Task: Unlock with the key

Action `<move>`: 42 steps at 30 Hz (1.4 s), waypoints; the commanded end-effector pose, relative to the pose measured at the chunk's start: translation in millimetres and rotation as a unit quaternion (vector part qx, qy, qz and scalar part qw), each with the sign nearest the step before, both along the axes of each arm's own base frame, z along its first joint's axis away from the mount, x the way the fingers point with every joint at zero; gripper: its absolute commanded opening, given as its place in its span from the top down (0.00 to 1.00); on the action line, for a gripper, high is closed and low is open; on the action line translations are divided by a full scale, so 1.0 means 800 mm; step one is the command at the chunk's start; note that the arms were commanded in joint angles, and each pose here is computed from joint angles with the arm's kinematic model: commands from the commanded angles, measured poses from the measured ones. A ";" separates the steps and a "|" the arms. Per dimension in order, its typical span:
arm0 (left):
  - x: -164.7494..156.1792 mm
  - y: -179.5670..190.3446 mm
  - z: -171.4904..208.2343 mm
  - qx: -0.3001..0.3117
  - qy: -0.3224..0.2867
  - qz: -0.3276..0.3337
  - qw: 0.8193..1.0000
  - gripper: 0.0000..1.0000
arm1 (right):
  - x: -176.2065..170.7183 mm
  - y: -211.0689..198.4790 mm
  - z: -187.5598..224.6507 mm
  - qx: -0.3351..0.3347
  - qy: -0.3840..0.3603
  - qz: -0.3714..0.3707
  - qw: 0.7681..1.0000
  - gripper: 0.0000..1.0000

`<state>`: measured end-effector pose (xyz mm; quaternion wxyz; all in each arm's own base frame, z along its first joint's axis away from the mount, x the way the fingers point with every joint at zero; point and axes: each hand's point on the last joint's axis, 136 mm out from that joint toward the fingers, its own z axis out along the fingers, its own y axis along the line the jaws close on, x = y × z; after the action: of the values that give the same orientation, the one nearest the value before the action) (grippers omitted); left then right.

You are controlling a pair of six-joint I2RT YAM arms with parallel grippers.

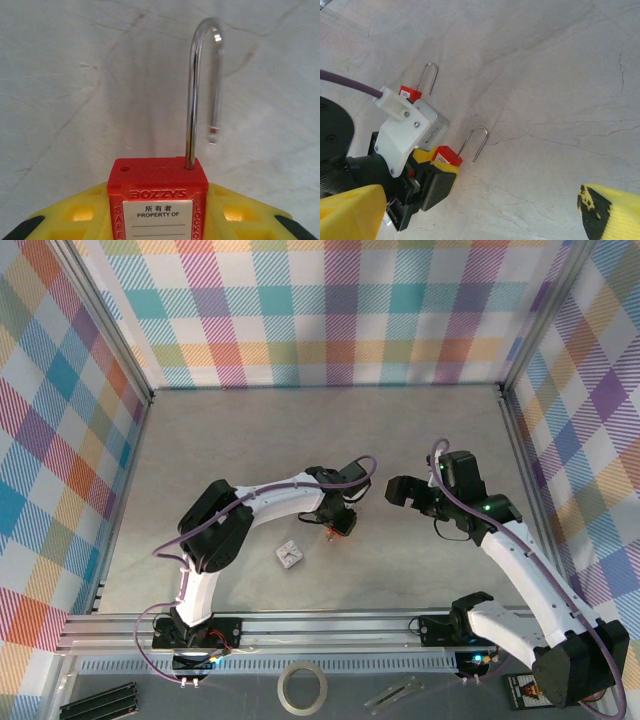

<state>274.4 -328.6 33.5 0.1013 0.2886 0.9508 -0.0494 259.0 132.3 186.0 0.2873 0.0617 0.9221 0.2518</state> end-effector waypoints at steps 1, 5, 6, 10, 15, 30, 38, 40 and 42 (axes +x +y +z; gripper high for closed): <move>0.013 0.023 -0.012 0.050 -0.018 0.024 0.998 1.00 | -0.003 -0.005 0.005 -0.004 -0.014 0.001 1.000 0.02; 0.019 0.018 -0.014 0.044 -0.024 0.031 0.998 0.95 | -0.007 -0.007 0.009 -0.005 -0.017 0.002 1.000 0.02; 0.019 0.016 -0.012 0.038 -0.026 0.034 0.998 0.82 | -0.008 -0.008 0.009 -0.006 -0.019 0.002 1.000 0.02; 0.030 0.011 0.040 -0.014 -0.068 0.068 0.995 0.18 | -0.010 -0.018 0.010 -0.026 -0.027 -0.004 0.999 0.01; 0.050 0.031 0.151 -0.100 -0.173 0.125 0.972 0.00 | -0.004 -0.043 0.005 -0.084 -0.068 -0.023 0.994 0.01; 0.093 0.328 0.187 -0.056 -0.512 0.310 0.799 0.00 | 0.100 -0.151 -0.052 -0.315 -0.267 -0.148 0.899 0.01; 0.101 0.362 0.153 -0.023 -0.527 0.272 0.805 0.00 | 0.117 -0.156 -0.066 -0.282 -0.334 -0.158 0.886 0.01; 0.101 0.370 0.139 -0.039 -0.529 0.273 0.803 0.00 | 0.120 -0.155 -0.067 -0.268 -0.345 -0.157 0.886 0.01; 0.104 0.378 0.120 -0.063 -0.532 0.277 0.798 0.00 | 0.129 -0.150 -0.073 -0.258 -0.351 -0.142 0.889 0.01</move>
<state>350.7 -27.2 128.7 0.5794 -0.0215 0.8070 0.1120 344.0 1.7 93.1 0.5609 0.0369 0.8242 -0.0689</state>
